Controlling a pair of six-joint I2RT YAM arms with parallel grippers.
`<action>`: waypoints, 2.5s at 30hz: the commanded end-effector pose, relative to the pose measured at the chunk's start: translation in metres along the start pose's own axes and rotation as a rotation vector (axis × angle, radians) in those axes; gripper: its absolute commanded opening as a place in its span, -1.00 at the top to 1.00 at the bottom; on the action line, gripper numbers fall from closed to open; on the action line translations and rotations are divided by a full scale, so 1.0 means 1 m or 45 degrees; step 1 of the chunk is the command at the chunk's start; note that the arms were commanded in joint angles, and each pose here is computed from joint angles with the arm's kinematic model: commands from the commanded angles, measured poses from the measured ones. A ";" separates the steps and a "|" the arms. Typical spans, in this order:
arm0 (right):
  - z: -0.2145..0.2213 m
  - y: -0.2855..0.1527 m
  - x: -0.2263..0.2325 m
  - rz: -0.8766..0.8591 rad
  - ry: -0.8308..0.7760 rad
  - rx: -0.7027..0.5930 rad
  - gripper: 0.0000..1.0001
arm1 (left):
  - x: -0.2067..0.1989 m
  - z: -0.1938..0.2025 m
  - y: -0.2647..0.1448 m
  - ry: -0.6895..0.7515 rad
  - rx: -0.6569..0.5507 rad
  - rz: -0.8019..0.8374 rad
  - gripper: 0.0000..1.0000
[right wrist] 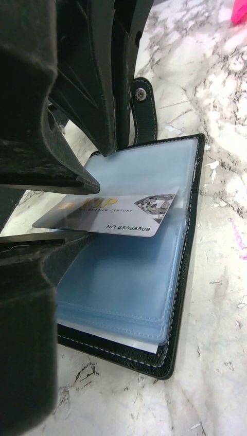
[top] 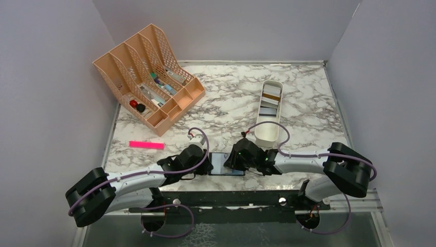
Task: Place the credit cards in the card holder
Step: Insert the credit card into the card holder.
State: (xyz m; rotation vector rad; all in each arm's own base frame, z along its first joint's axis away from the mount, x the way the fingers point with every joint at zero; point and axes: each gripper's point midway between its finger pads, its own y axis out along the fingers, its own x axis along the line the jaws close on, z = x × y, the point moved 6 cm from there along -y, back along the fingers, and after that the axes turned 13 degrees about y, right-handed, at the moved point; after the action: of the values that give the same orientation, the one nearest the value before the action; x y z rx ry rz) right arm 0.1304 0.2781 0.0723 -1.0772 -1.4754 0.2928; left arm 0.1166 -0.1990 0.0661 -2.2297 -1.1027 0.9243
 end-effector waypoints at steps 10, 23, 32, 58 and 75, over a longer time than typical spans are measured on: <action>-0.002 -0.012 -0.016 0.185 -0.092 -0.040 0.09 | 0.007 0.019 0.002 0.020 0.094 -0.019 0.54; -0.003 -0.008 0.003 0.084 -0.169 -0.012 0.13 | 0.006 0.018 0.002 0.004 0.086 -0.006 0.54; 0.008 0.007 0.025 -0.073 -0.284 0.071 0.23 | 0.002 0.016 0.005 0.004 0.088 0.013 0.53; -0.002 0.012 0.030 -0.055 -0.331 -0.013 0.02 | 0.006 0.005 -0.004 -0.031 0.037 -0.074 0.11; 0.000 0.004 0.034 -0.213 -0.379 -0.019 0.12 | 0.005 0.005 0.005 0.003 0.065 -0.077 0.17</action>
State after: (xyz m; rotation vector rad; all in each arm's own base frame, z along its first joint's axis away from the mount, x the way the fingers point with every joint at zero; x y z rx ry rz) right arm 0.1403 0.3029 0.0734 -0.9865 -1.7759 0.3716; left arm 0.1192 -0.2054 0.0693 -2.2305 -1.1136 0.9648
